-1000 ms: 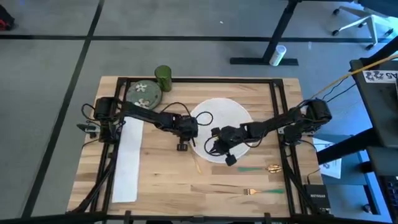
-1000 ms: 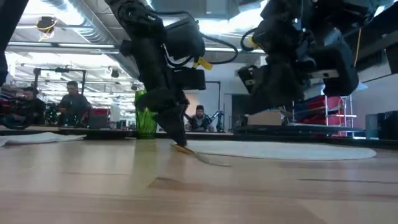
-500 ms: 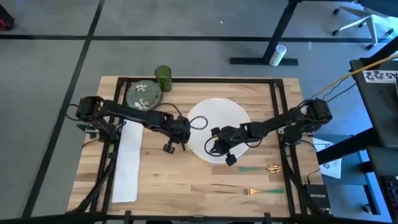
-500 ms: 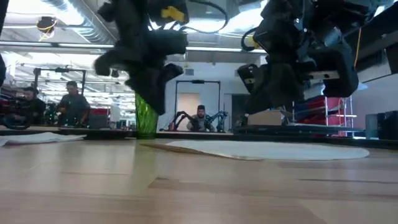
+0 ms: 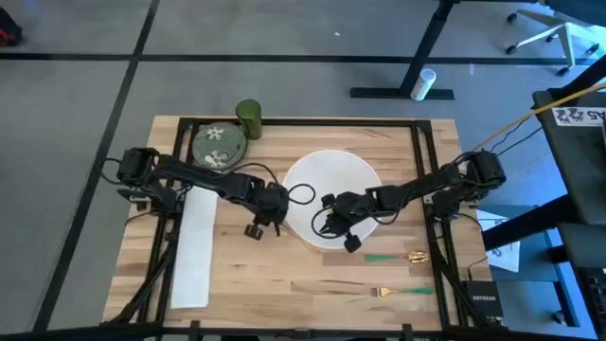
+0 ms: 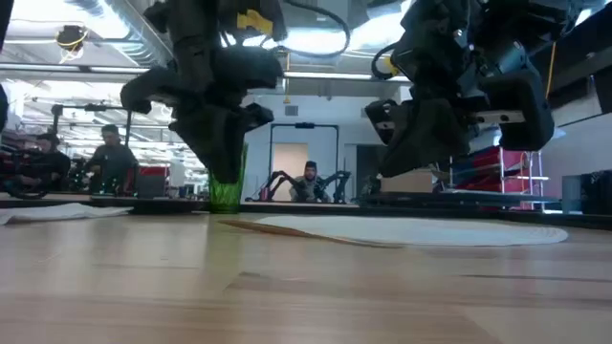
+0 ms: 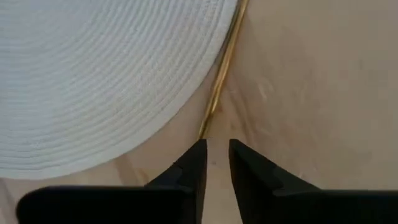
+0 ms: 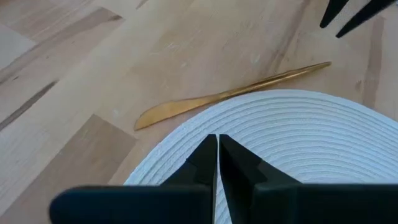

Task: Set table place
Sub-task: Put the gold table knife on the white table mat

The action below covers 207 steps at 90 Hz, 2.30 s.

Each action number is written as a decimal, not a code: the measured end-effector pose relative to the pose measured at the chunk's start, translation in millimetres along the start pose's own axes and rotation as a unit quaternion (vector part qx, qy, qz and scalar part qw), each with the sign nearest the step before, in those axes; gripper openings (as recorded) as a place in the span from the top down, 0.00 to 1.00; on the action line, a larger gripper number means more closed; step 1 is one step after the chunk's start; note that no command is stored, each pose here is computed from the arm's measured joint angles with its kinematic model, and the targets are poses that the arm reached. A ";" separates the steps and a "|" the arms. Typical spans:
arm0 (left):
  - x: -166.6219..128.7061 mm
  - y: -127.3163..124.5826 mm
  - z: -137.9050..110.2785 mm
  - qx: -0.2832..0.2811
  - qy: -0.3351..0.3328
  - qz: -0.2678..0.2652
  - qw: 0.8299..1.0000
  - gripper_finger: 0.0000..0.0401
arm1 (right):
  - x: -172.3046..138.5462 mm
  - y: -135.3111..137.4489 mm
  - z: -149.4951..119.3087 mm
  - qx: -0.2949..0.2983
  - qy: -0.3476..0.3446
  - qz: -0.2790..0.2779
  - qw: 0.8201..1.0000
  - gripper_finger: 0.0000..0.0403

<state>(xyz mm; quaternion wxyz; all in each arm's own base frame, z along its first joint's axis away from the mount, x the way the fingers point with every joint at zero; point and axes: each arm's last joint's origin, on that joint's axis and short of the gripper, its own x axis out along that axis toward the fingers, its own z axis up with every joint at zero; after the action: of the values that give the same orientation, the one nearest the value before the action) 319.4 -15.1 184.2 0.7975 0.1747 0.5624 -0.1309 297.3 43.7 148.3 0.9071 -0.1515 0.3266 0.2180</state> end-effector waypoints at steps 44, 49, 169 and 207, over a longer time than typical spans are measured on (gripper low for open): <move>41.1 13.2 -10.4 0.013 0.050 -0.028 0.998 0.79 | -0.1 0.3 -0.4 -0.005 0.001 0.003 1.000 0.99; 41.3 13.4 -10.5 0.014 0.051 -0.028 0.998 0.80 | -0.1 0.3 -0.3 -0.005 0.001 0.003 1.000 0.99; -7.9 -2.6 8.3 -0.082 -0.006 -0.013 0.997 1.00 | -3.3 0.2 1.6 -0.005 -0.002 0.000 1.000 0.99; -7.6 13.5 15.8 -0.117 -0.081 -0.010 0.990 1.00 | -50.2 2.5 23.3 -0.013 -0.040 -0.015 0.999 0.99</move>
<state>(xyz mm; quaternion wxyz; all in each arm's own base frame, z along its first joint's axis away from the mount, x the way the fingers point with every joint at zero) 335.8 -9.6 198.0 0.8541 0.0635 0.5090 -0.0860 273.6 40.8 198.4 0.9205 -0.1595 0.2847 0.2148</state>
